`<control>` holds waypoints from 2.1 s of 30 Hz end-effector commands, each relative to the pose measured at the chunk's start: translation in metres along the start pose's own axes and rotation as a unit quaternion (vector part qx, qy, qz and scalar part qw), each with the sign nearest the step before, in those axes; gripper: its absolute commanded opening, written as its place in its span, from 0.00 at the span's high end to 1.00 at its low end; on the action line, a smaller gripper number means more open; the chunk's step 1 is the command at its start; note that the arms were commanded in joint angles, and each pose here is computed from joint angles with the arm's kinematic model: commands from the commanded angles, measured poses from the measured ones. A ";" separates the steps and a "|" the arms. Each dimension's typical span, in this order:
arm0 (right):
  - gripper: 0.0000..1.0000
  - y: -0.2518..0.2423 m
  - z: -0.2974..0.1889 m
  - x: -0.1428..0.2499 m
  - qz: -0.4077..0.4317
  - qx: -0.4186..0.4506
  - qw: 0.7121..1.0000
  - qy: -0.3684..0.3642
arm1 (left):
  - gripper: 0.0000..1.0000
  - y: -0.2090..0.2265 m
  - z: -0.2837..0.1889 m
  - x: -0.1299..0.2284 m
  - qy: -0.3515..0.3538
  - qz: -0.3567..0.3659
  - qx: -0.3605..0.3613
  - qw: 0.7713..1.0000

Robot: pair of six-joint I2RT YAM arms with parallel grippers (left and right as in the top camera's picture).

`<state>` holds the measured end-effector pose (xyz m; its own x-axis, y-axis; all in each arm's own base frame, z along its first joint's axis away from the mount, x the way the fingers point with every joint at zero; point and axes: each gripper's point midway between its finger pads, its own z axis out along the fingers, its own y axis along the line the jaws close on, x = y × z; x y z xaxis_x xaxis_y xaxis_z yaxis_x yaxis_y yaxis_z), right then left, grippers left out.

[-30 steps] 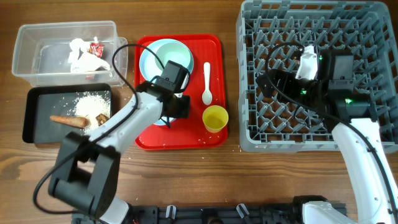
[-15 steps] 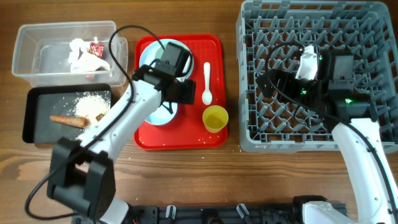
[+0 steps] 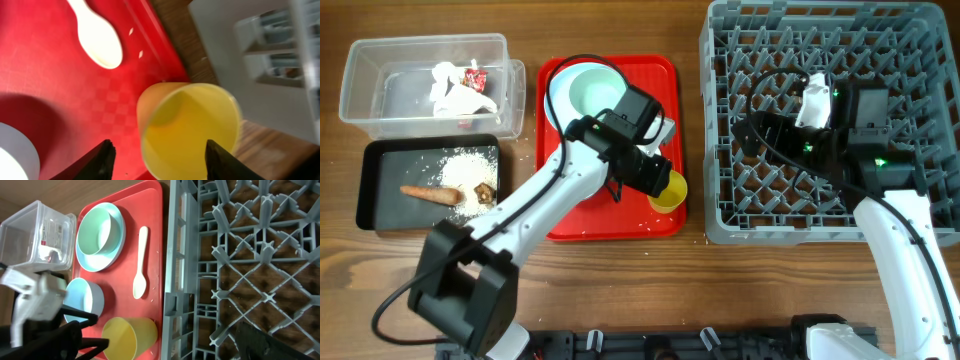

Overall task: Sort waste into correct bins and load items into the dishwasher rack
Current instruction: 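Grasp yellow cup with left gripper and lift it, then hand yellow cup from left gripper to right gripper over tray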

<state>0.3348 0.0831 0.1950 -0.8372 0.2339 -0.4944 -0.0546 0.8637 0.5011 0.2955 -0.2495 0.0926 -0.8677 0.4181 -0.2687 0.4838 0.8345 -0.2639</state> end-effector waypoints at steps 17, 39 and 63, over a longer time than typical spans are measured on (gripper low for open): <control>0.00 0.013 -0.002 -0.008 -0.005 -0.031 0.999 -0.006 | 0.96 0.011 0.013 -0.010 0.004 -0.055 0.028 0.998; 0.00 0.173 -0.011 -0.015 -0.243 -0.446 0.861 -0.030 | 0.96 0.012 -0.175 -0.059 -0.134 -0.109 0.558 0.812; 0.37 0.226 -0.007 0.020 -0.284 -0.484 0.827 -0.010 | 0.96 0.011 -0.175 -0.059 -0.128 -0.118 0.559 0.811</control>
<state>0.3168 0.2663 0.2966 -0.5341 -0.0434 -0.8443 -0.8384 0.1560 0.5223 0.3329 -0.2020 0.2557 -0.9736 0.0837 -0.2126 0.2126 -0.0087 -0.9771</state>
